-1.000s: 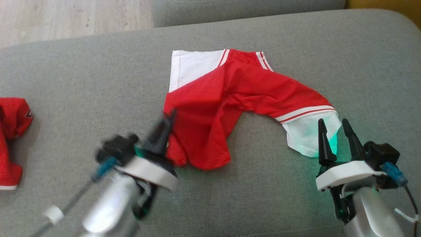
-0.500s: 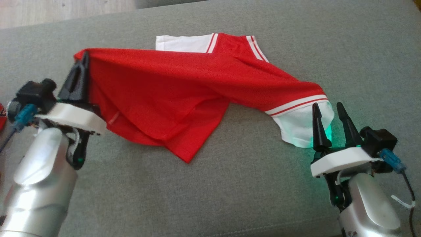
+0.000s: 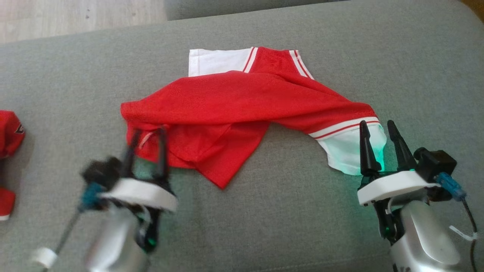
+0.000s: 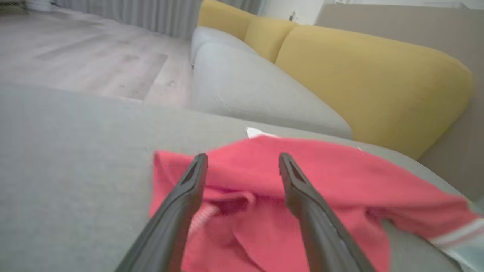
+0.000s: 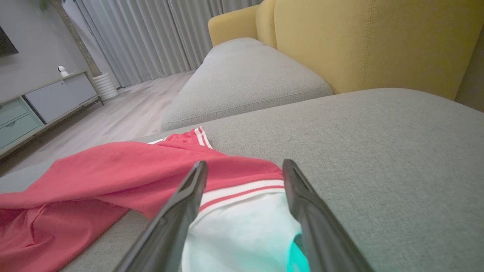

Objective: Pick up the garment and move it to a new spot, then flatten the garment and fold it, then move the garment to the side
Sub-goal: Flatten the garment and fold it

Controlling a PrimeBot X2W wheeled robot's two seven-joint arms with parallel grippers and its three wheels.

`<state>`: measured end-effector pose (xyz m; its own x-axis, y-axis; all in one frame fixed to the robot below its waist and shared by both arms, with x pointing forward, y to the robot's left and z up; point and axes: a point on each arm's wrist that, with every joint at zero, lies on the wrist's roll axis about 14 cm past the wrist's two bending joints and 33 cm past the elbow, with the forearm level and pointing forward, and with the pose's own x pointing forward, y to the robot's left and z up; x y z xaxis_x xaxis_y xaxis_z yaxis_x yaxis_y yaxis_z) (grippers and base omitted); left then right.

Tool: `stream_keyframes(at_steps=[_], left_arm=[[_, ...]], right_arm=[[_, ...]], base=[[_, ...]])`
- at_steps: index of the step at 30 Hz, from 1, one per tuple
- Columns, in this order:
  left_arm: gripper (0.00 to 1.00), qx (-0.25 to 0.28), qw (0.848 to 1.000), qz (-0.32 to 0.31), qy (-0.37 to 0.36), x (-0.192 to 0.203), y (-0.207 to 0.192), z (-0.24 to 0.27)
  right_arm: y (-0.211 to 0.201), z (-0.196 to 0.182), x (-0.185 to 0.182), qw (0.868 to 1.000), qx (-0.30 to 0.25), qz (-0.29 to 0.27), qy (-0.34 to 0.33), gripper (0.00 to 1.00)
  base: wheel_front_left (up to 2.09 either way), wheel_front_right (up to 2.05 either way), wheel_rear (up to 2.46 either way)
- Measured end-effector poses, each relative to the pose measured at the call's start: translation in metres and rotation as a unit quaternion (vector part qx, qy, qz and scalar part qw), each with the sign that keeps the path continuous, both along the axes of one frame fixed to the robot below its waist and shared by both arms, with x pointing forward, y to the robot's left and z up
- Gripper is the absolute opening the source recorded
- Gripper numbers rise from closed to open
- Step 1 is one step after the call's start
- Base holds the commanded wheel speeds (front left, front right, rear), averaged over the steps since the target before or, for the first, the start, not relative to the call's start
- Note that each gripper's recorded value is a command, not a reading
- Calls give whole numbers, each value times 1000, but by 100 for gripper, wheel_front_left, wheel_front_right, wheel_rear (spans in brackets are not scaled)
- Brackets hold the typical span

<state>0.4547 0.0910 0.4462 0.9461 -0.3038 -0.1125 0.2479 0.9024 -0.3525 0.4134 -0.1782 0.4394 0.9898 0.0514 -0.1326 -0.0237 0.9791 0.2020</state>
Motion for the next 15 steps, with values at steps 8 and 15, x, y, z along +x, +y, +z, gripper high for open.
stream_keyframes(at_steps=[8,15], left_arm=[[100,-23,996,-87,26,-43,-60,-13],[100,10,992,-117,52,-52,-67,-37]], right_arm=[[7,-2,0,1000,0,10,3,100],[4,-9,-2,1000,-6,8,14,100]], base=[[0,0,0],[0,0,0]])
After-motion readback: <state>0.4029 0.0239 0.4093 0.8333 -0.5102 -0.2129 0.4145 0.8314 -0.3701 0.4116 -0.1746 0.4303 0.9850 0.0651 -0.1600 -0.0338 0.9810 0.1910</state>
